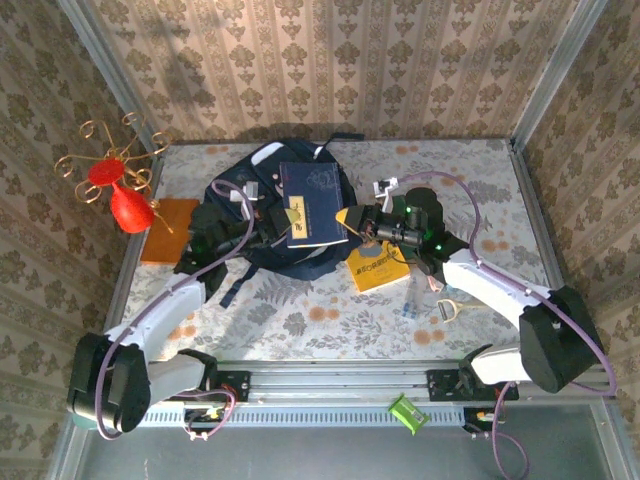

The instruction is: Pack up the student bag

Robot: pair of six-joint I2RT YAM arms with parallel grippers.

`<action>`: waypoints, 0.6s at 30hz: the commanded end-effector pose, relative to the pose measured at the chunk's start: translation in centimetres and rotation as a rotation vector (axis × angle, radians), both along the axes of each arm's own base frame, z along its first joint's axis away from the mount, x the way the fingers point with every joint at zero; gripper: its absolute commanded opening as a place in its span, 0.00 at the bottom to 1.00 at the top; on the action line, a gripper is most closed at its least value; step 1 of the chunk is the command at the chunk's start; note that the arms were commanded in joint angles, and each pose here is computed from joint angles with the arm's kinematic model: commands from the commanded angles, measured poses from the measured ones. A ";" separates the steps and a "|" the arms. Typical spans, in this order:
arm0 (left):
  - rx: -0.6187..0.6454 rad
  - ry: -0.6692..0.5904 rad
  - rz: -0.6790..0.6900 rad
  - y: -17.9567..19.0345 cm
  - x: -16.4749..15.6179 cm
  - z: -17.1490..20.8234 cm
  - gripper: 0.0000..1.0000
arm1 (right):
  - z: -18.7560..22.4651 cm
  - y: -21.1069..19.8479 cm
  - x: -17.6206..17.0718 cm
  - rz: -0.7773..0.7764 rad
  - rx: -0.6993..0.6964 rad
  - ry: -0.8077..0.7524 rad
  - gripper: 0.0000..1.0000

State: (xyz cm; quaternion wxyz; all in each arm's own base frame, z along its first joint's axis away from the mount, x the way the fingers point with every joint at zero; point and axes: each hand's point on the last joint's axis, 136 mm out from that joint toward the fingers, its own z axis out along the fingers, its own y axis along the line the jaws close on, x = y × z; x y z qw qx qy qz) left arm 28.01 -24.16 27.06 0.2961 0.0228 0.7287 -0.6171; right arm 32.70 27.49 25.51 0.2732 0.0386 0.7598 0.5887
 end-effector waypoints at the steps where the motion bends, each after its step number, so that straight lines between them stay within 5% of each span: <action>1: -0.012 -0.063 -0.045 -0.8 -0.4 1.7 0.00 | 2.1 0.7 -0.1 0.035 0.076 -0.087 0.15; 8: -0.037 -0.045 -0.072 -1.8 -0.6 1.5 0.00 | 2.1 1.0 0.3 0.031 0.127 -0.108 0.25; 11: -0.016 -0.024 -0.067 -2.1 -0.3 0.5 0.00 | 2.0 0.3 0.6 -0.007 0.119 -0.113 0.10; 12: 0.003 -0.020 -0.059 -2.1 0.0 0.0 0.09 | 1.1 -0.3 1.1 -0.038 0.099 -0.091 0.03; 15: 0.173 -0.023 -0.003 -1.6 0.7 -2.8 0.56 | 0.2 -3.7 2.0 -0.140 0.039 -0.051 0.00; 18: 0.542 -0.133 0.060 -1.0 1.4 -6.4 0.68 | -0.9 -7.2 2.7 -0.220 -0.040 -0.021 0.00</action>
